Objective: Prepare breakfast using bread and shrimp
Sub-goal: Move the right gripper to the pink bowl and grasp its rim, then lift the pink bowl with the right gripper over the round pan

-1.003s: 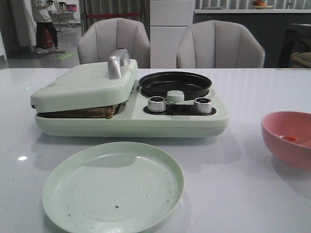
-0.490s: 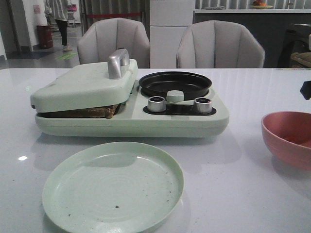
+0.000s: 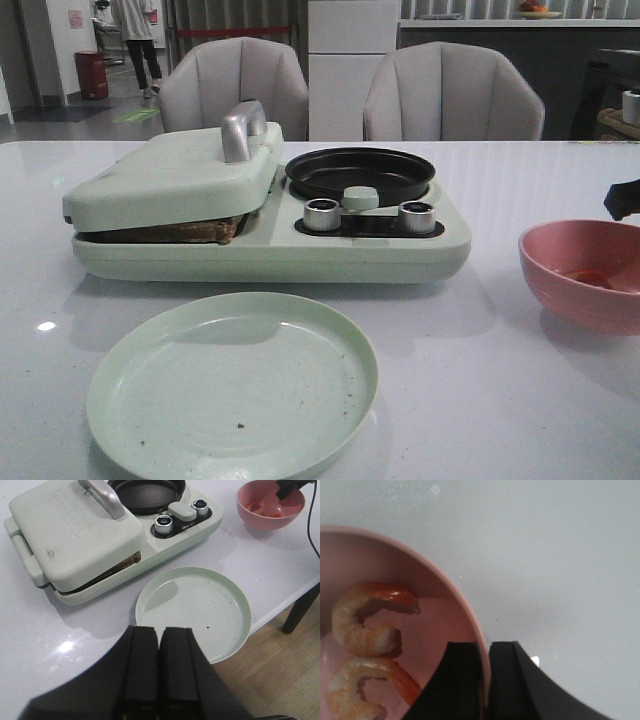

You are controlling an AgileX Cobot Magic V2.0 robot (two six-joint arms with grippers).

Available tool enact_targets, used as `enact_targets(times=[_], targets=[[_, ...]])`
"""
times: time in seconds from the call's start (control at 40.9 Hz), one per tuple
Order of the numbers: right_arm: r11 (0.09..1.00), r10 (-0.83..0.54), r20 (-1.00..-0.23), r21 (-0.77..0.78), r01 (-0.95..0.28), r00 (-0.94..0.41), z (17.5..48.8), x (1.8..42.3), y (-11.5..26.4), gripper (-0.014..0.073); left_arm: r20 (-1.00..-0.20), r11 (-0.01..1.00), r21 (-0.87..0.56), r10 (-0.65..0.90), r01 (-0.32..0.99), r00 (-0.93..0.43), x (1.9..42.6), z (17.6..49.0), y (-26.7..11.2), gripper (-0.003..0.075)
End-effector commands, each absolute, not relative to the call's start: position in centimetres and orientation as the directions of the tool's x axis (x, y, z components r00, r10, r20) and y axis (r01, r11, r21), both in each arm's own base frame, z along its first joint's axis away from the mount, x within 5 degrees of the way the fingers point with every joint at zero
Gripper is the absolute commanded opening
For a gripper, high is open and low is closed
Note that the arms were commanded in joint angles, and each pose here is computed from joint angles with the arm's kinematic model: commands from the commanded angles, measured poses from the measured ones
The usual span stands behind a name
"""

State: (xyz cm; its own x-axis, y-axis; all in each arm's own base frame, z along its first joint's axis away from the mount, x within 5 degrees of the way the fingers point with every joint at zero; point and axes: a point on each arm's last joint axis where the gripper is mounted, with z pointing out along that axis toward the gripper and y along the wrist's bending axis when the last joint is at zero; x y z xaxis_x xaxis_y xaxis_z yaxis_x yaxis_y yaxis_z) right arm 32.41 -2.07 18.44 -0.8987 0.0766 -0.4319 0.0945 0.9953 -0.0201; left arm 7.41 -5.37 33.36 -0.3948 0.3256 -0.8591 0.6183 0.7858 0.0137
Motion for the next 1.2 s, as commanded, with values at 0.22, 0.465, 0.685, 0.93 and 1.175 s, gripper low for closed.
enact_targets(times=[0.22, 0.465, 0.685, 0.93, 1.175], targets=[[0.998, 0.032, -0.621, -0.027, 0.062, -0.783, 24.0, 32.2, -1.5, 0.0034, -0.904, 0.791, 0.006, 0.266, 0.611, -0.336, 7.6, 34.8, -5.5, 0.0101], [0.989, -0.14, -0.797, -0.089, -0.114, -0.588, 32.0, 33.2, 3.6, 0.0046, -0.904, 0.791, 0.006, 0.266, 0.611, -0.336, 7.6, 34.8, -5.5, 0.0101], [0.978, -0.21, -0.823, -0.17, -0.124, -0.528, 37.0, 36.4, 8.6, 0.0046, -0.904, 0.791, 0.006, 0.266, 0.611, -0.336, 7.6, 34.8, -5.5, 0.0101], [0.87, -0.387, -0.754, -0.489, 0.061, -0.53, 38.5, 40.7, 13.2, 0.0046, -0.904, 0.791, 0.006, 0.266, 0.611, -0.336, 7.6, 34.8, -5.5, 0.0101], [0.7, -0.591, -0.66, -0.705, 0.113, -0.464, 37.4, 42.5, 19.1, 0.0046, -0.904, 0.791, 0.006, 0.266, 0.611, -0.336, 7.6, 34.8, -5.5, 0.0101]])
